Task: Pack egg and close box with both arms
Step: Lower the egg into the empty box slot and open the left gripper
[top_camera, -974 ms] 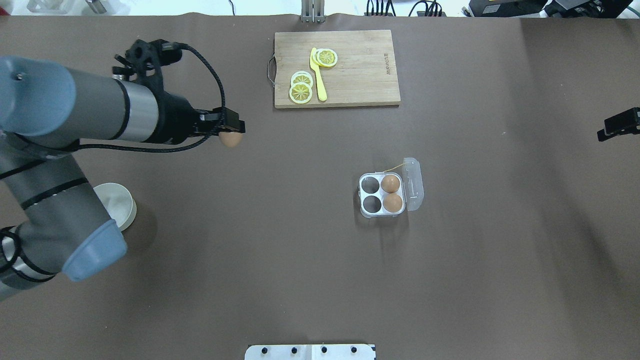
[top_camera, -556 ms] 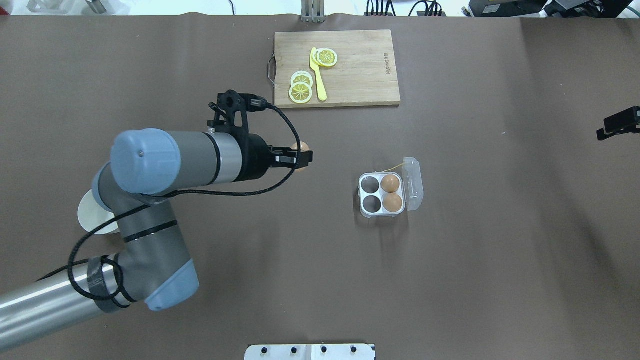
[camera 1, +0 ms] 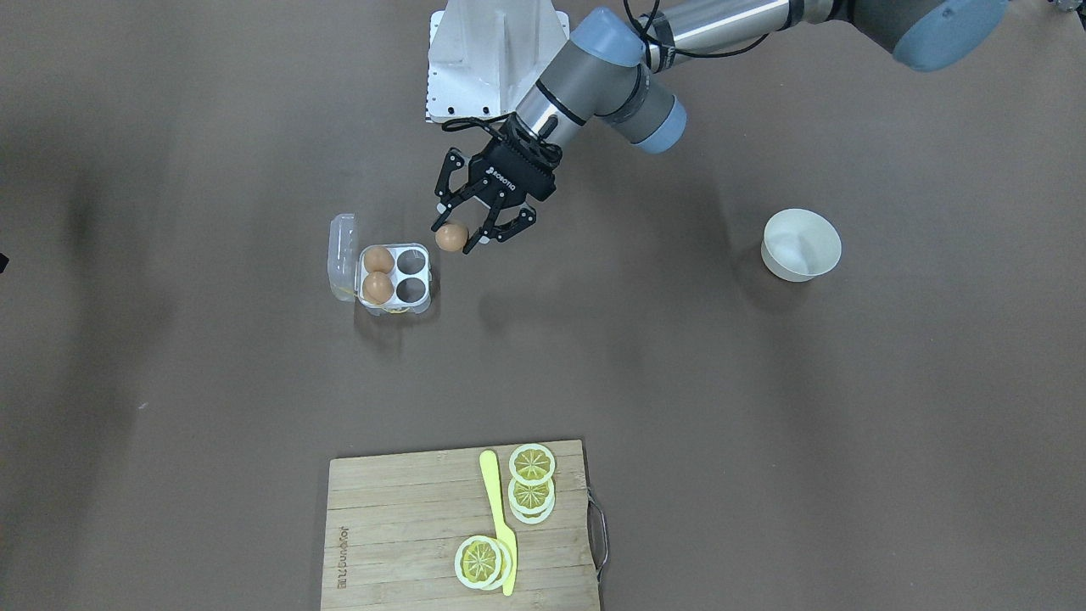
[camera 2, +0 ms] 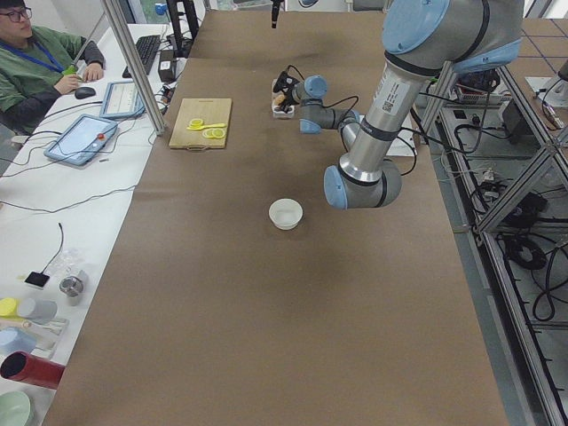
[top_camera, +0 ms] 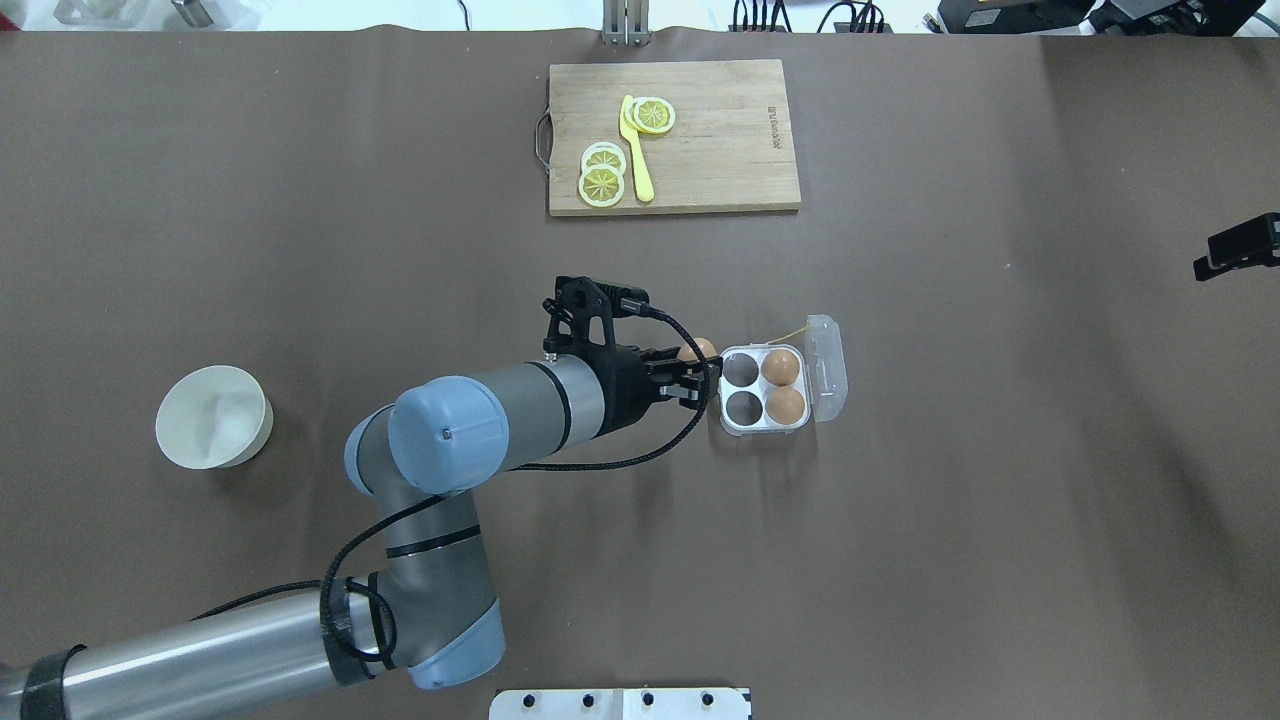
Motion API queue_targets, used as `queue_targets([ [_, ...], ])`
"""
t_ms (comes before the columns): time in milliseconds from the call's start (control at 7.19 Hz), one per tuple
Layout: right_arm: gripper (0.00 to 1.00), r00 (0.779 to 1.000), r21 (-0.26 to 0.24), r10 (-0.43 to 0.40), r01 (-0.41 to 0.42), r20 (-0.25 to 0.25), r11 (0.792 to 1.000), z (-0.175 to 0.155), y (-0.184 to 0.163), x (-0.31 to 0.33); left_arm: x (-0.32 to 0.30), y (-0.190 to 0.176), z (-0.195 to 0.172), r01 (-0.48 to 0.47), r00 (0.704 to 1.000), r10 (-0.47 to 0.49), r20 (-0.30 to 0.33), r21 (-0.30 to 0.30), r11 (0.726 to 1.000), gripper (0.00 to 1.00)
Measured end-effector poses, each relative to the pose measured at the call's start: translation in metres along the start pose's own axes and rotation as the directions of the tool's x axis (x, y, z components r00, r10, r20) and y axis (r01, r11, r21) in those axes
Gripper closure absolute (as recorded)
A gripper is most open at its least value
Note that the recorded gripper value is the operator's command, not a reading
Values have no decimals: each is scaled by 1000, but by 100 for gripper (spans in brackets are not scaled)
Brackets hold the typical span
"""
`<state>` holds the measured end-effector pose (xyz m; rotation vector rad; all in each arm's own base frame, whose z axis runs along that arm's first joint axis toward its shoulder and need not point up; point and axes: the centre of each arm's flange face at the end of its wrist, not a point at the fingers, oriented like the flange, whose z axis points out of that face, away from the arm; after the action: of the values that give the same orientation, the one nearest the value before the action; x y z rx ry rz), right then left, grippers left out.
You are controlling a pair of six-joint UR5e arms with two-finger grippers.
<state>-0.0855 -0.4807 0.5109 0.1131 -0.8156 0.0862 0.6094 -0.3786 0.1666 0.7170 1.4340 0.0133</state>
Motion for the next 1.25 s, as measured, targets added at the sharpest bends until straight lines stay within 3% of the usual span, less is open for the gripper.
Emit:
queue_targets([
  [278, 0, 1000, 2, -2, 2, 2, 1000, -1, -1, -2, 12, 5, 27, -86, 996, 86, -20, 27, 996, 100],
  [695, 0, 1000, 3, -2, 2, 2, 1000, -1, -2, -2, 15, 14, 46, -218, 976, 218, -6, 14, 976, 100],
  [1252, 0, 1000, 3, -2, 2, 1, 1000, -1, -2, -2, 21, 32, 55, -236, 972, 236, -9, -13, 972, 100],
])
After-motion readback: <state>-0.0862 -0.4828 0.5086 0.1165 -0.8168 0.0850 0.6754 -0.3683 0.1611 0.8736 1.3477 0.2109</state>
